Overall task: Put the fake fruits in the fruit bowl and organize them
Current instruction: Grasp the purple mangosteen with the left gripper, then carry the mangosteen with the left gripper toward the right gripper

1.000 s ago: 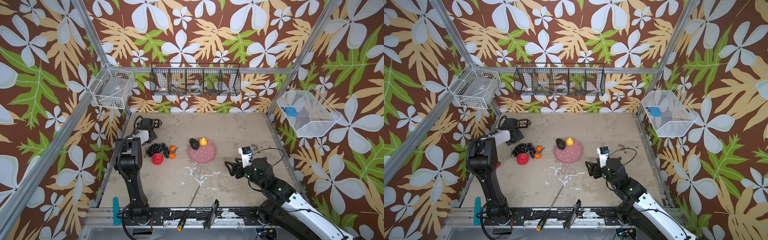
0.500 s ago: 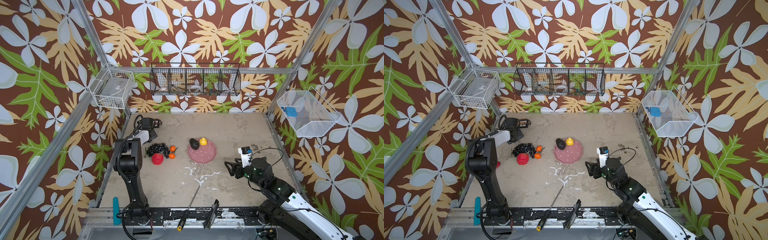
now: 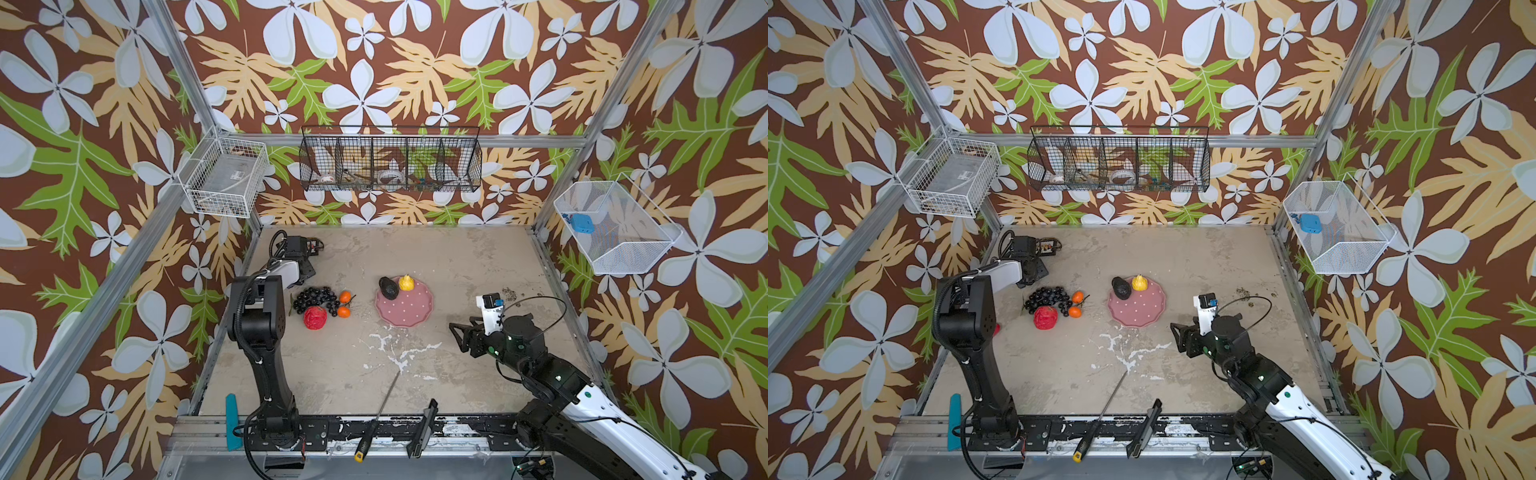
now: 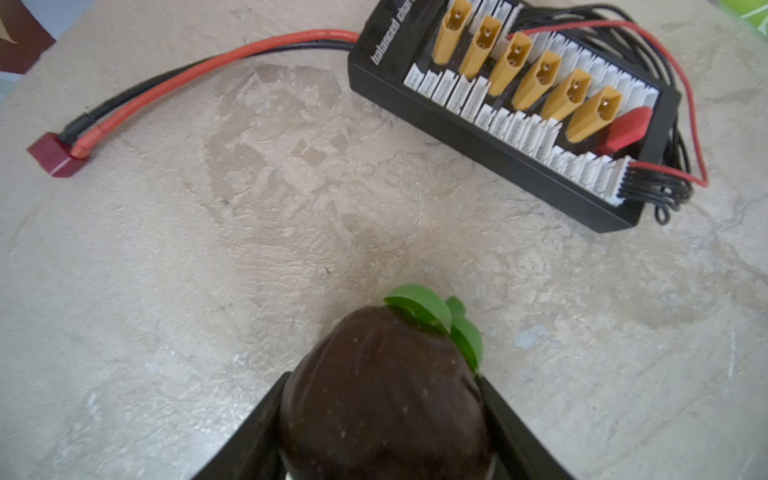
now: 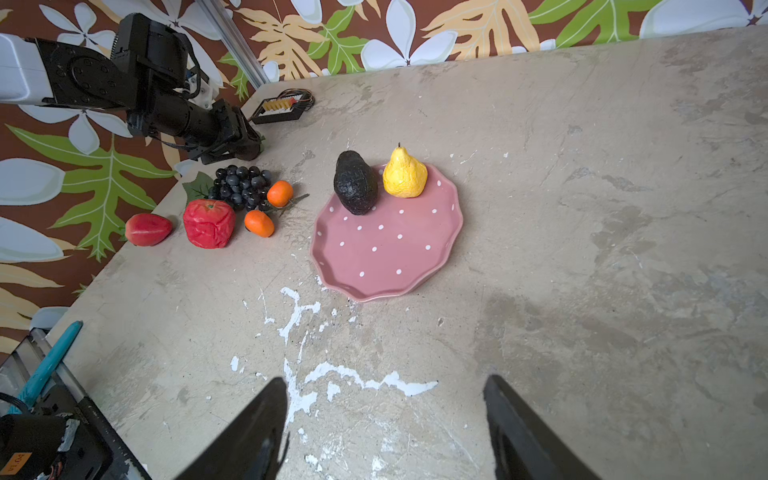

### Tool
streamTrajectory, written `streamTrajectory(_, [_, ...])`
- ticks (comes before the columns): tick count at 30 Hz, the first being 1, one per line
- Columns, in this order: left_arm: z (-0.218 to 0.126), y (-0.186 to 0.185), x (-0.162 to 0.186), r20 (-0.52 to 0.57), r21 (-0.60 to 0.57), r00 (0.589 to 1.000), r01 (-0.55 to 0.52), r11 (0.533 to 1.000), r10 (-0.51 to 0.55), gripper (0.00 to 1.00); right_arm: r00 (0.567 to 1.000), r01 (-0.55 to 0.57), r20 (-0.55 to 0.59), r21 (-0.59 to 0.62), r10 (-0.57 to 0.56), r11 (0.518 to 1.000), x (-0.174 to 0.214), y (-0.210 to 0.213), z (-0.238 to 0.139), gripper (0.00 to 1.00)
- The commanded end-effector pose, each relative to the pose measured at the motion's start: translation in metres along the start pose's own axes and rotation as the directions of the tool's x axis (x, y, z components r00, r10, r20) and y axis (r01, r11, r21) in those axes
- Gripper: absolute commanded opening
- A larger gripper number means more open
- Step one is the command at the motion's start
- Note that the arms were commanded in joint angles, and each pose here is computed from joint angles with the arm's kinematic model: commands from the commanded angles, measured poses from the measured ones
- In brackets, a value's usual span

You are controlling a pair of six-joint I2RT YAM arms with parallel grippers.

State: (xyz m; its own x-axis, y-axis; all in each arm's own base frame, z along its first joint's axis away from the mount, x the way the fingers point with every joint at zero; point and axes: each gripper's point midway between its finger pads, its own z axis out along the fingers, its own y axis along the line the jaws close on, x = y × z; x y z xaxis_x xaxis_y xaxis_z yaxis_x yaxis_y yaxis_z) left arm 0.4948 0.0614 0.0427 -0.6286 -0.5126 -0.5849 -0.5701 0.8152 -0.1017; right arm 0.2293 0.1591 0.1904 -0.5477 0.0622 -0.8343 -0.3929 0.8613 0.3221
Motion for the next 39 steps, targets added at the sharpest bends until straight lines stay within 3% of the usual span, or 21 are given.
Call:
streamTrajectory(1, [-0.009,-0.011,-0.007,0.027,0.065,0.999,0.02,0.998,-0.022,0.57,1.0,0.0,0.009,-0.011,0.0,1.0,-0.002,0.003,-0.001,0.74])
streamTrajectory(5, [-0.024,-0.025,-0.012,0.051,0.108,0.999,0.009,0.994,-0.014,0.57,1.0,-0.002,0.013,-0.007,0.002,1.0,-0.004,0.002,-0.002,0.74])
streamTrajectory(9, [-0.066,-0.058,-0.022,0.089,0.226,0.996,-0.014,0.974,-0.007,0.57,1.0,-0.003,0.014,0.007,0.003,1.0,-0.006,0.0,-0.003,0.74])
streamTrajectory(16, [-0.168,-0.134,0.009,0.148,0.523,0.988,-0.12,0.844,0.049,0.56,0.999,-0.012,0.043,0.041,0.01,0.999,-0.02,-0.002,-0.008,0.74])
streamTrajectory(22, [-0.245,-0.153,0.069,0.209,0.701,0.975,-0.206,0.682,0.079,0.55,0.996,-0.027,0.08,0.014,0.026,1.0,-0.04,0.008,-0.008,0.75])
streamTrajectory(28, [-0.297,-0.164,0.149,0.185,0.885,0.97,-0.234,0.403,0.158,0.55,0.997,-0.041,0.064,-0.065,0.045,0.997,-0.057,0.028,0.0,0.75])
streamTrajectory(36, [-0.35,-0.177,0.222,0.246,0.954,0.933,-0.281,0.105,0.261,0.54,0.998,-0.052,0.017,-0.214,0.057,0.976,-0.056,0.056,0.01,0.69])
streamTrajectory(39, [-0.357,-0.178,0.233,0.271,0.954,0.922,-0.295,0.051,0.278,0.54,0.999,-0.036,-0.001,-0.238,0.037,0.971,-0.051,0.06,0.012,0.67])
